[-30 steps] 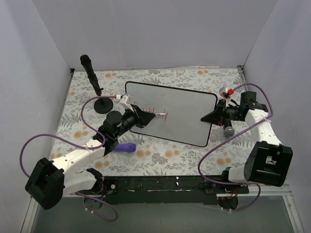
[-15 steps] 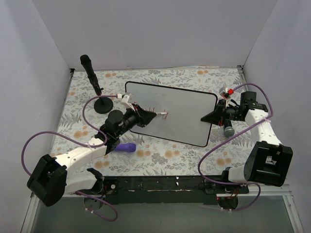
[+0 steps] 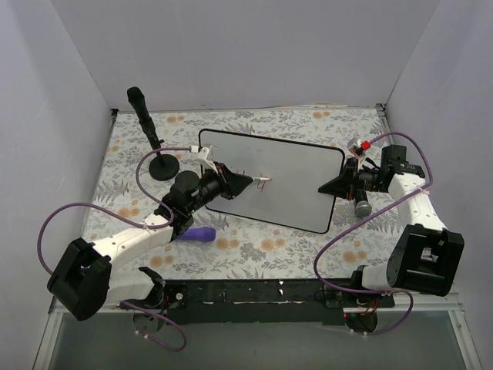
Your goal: Write a sentence on the whiteboard
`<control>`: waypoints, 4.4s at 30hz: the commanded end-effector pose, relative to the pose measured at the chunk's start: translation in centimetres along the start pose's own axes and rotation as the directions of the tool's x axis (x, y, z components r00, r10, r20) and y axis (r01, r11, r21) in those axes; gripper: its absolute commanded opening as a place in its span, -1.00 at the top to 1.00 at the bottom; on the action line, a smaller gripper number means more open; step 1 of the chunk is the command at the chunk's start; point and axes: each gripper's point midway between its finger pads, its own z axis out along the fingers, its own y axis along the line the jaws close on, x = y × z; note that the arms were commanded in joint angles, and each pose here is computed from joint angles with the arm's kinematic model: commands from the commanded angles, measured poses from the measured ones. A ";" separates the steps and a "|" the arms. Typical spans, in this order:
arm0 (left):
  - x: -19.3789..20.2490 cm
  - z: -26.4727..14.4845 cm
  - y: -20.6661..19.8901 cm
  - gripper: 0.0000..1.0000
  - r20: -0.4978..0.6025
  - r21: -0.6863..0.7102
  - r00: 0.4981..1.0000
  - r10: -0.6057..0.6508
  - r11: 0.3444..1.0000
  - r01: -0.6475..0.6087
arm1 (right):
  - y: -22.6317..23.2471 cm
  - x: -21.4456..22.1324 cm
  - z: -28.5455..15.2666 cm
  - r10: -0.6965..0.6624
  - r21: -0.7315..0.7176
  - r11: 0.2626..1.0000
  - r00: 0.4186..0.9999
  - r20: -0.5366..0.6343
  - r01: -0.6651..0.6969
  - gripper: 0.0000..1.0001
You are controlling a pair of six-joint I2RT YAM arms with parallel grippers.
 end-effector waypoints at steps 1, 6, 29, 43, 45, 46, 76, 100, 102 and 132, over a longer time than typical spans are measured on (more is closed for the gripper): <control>-1.3 0.6 -0.3 1.00 0.029 0.001 0.999 0.016 1.000 -0.016 | 0.0 -0.4 -0.1 -0.082 0.012 0.997 0.997 -0.008 0.082 0.97; 0.0 0.2 0.6 1.00 -0.012 -0.029 1.000 0.010 1.000 -0.010 | -0.1 -0.3 0.0 -0.078 0.010 0.997 0.997 -0.008 0.078 0.97; 2.9 -1.3 2.5 1.00 -0.070 -0.086 0.997 -0.019 0.996 0.013 | 0.0 -0.3 -0.1 -0.076 0.013 0.997 0.997 -0.011 0.076 0.97; -3.1 -3.7 -4.2 1.00 0.066 0.099 0.998 0.013 0.995 -0.020 | 0.1 -0.3 -0.1 -0.082 0.018 0.996 0.997 -0.013 0.082 0.97; -3.2 -4.4 -4.3 1.00 0.072 0.094 0.997 0.013 0.995 -0.020 | 0.0 -0.3 -0.1 -0.083 0.019 0.996 0.996 -0.014 0.084 0.97; -3.2 -4.6 -4.3 1.00 0.076 0.092 0.997 0.008 0.996 -0.015 | 0.1 -0.4 -0.1 -0.087 0.019 0.996 0.996 -0.016 0.087 0.97; -3.2 -7.5 -3.8 1.00 0.152 0.081 0.987 -0.059 0.996 0.048 | 0.1 0.0 -0.1 -0.070 0.021 0.997 0.997 -0.019 0.070 0.97; -3.9 -8.0 -4.3 1.00 0.192 0.097 0.981 -0.004 0.995 -0.014 | 0.0 0.4 0.0 -0.048 0.018 0.999 0.998 -0.032 0.049 0.97; -4.0 -8.0 -4.3 1.00 0.190 0.096 0.982 0.005 0.995 -0.023 | 0.1 0.4 0.0 -0.048 0.017 0.999 0.998 -0.032 0.049 0.97; -0.7 -1.5 -5.3 1.00 0.120 0.001 0.989 0.090 0.996 -0.091 | 0.2 0.0 0.2 -0.050 0.007 0.999 0.999 -0.016 0.050 0.97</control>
